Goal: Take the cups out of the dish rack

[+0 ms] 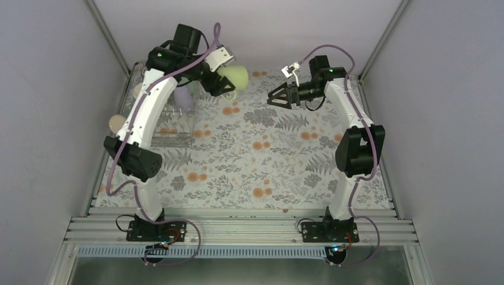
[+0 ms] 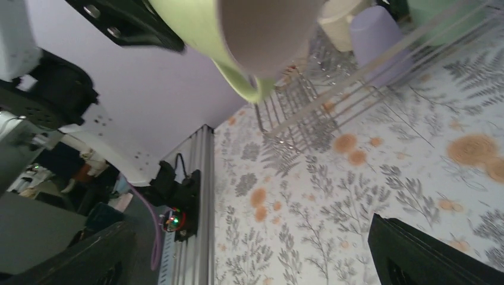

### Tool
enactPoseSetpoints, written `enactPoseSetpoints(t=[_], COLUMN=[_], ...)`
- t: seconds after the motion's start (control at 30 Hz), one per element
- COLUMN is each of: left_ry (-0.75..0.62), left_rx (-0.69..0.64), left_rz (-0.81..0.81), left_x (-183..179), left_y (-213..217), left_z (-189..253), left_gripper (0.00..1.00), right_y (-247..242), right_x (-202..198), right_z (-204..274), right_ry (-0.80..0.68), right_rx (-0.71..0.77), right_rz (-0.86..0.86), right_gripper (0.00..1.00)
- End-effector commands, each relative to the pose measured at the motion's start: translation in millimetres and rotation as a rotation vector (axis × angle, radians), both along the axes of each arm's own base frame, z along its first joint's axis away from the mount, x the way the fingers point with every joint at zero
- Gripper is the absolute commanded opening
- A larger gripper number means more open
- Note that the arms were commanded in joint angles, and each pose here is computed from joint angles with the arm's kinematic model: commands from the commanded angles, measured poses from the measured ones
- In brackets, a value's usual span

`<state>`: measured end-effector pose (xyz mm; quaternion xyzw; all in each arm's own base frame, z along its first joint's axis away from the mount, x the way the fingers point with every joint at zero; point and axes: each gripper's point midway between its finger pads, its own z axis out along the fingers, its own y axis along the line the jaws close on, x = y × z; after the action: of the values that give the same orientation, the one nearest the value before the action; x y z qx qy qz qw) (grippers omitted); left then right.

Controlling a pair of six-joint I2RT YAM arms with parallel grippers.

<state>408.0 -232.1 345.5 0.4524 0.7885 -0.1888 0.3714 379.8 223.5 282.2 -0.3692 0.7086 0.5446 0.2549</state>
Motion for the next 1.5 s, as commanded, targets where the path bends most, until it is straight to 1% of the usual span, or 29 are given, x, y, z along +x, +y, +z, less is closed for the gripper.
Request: enactPoseSetpoints(t=[0.0,0.23,0.43,0.57,0.77,1.03,1.17,1.3,1.47], left_ry=[-0.009,0.018,0.011,0.004,0.007,-0.025,-0.043,-0.055,-0.063], left_rx=[-0.058,-0.078,-0.101,-0.106,-0.110,-0.066,-0.072,-0.100,-0.111], left_rz=[-0.106,-0.175,-0.222,-0.238,-0.248,-0.225,-0.222,-0.230,-0.242], left_x=[-8,-2,5,8,5,-1,-4,-7,-9], left_y=[-32,-61,-86,-96,-97,-86,-83,-86,-93], left_z=[6,-8,-12,-13,-13,-10,-1,10,14], left_gripper=[0.28,0.28,0.29,0.29,0.29,0.29,0.29,0.29,0.30], right_y=[8,12,15,15,13,-9,-19,-18,-15], right_x=[-15,3,12,11,4,-2,-2,-1,0], right_z=[42,58,47,45,45,52,48,43,49], right_ry=[-0.050,-0.073,-0.037,-0.046,-0.051,-0.130,-0.139,-0.104,-0.075], right_rx=[0.174,0.202,0.206,0.209,0.210,0.128,0.092,0.098,0.154], right_rz=[0.090,0.093,0.094,0.100,0.103,0.028,-0.006,0.002,0.027], right_gripper=[1.00,1.00,1.00,1.00,1.00,1.00,1.00,1.00,1.00])
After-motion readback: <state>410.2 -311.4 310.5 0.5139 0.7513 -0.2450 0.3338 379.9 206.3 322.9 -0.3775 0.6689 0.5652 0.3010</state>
